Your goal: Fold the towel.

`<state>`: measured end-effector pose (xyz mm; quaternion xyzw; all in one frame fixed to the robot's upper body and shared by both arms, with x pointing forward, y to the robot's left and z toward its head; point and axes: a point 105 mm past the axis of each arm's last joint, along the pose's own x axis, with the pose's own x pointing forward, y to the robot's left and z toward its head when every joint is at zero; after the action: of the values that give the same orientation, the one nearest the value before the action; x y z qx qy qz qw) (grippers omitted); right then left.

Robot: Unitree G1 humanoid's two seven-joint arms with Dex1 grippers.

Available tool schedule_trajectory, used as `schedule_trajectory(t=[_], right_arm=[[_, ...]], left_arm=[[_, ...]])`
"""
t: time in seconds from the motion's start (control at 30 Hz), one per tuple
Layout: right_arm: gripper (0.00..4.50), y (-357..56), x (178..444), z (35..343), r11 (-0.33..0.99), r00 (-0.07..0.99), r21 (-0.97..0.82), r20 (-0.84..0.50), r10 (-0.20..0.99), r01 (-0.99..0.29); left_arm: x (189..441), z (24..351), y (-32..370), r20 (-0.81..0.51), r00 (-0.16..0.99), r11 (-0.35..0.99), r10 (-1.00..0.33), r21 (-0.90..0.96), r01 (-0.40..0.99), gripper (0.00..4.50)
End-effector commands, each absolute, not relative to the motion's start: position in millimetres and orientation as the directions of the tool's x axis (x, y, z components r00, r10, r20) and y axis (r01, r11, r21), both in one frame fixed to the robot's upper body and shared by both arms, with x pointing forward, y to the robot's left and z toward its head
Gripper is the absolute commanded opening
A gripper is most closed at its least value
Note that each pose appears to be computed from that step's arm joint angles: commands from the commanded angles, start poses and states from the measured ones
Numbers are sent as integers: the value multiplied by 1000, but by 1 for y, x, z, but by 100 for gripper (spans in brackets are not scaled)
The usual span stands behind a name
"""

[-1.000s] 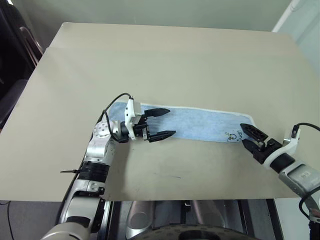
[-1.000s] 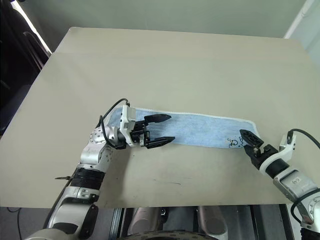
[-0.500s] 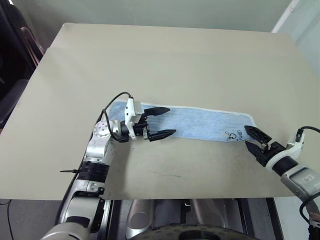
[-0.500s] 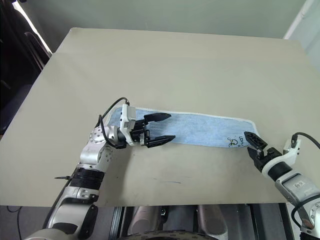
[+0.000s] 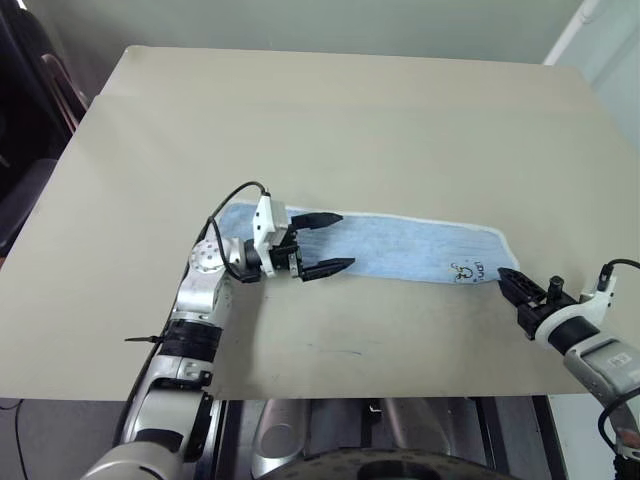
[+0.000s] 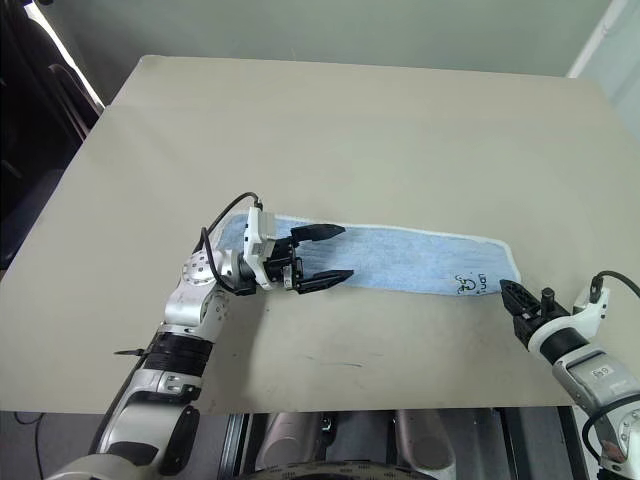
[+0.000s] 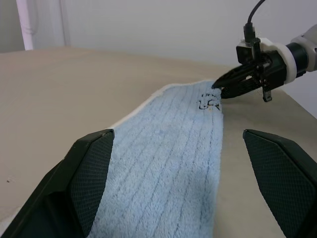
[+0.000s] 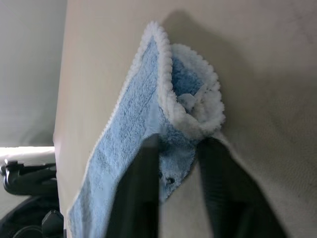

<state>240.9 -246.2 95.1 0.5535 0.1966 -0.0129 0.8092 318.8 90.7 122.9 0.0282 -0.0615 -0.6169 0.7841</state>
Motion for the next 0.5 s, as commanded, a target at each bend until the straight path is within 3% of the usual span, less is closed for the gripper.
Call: schedule_trajectory(t=[0.03,0.3,0.5], right_arm=[[3,-247,244,107,380,940,900,-294,174,211],[3,-253,234,98,408,925,879,-339,172,247],[3,-263,224,110,438,946,882,-274,173,176]], left_arm=[[320,128,89,75,220,229,-973,156,961,450],[322,122,93,72,231,240,-970,165,957,450],[324,123,93,76,233,243,-969,172,955,450]])
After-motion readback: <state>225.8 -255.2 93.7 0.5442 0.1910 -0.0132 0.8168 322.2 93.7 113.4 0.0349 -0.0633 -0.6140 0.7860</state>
